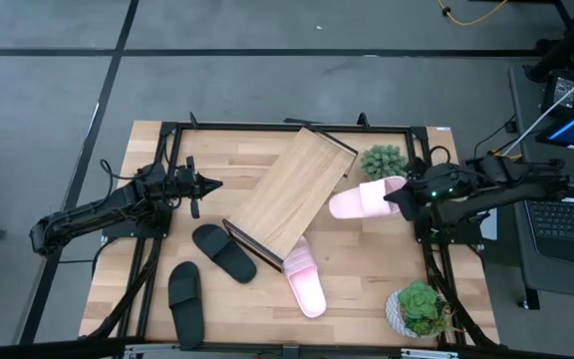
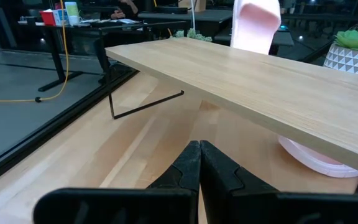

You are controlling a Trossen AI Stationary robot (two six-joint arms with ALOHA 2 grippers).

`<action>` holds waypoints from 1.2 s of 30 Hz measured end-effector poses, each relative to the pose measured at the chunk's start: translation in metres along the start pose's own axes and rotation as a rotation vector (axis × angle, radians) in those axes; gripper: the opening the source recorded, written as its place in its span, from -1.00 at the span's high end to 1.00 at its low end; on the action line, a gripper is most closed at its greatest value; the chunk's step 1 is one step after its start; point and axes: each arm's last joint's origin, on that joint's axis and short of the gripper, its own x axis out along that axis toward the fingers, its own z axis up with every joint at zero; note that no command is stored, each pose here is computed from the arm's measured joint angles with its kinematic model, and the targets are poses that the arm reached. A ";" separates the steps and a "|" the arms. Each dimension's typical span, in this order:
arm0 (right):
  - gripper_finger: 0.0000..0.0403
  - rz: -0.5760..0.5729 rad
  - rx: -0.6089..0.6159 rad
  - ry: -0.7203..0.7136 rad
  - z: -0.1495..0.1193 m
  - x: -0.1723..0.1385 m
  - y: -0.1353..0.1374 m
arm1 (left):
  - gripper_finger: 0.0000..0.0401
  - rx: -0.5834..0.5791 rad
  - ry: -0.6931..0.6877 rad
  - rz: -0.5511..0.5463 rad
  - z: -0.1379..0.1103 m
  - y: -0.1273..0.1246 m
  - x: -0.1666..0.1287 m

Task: Pick and place slides into the shelf
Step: Put the right pink slides on the shelf

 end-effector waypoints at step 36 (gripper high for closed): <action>1.00 -0.026 -0.059 -0.364 0.049 0.023 0.063 | 1.00 -0.006 0.000 0.000 0.000 0.000 0.000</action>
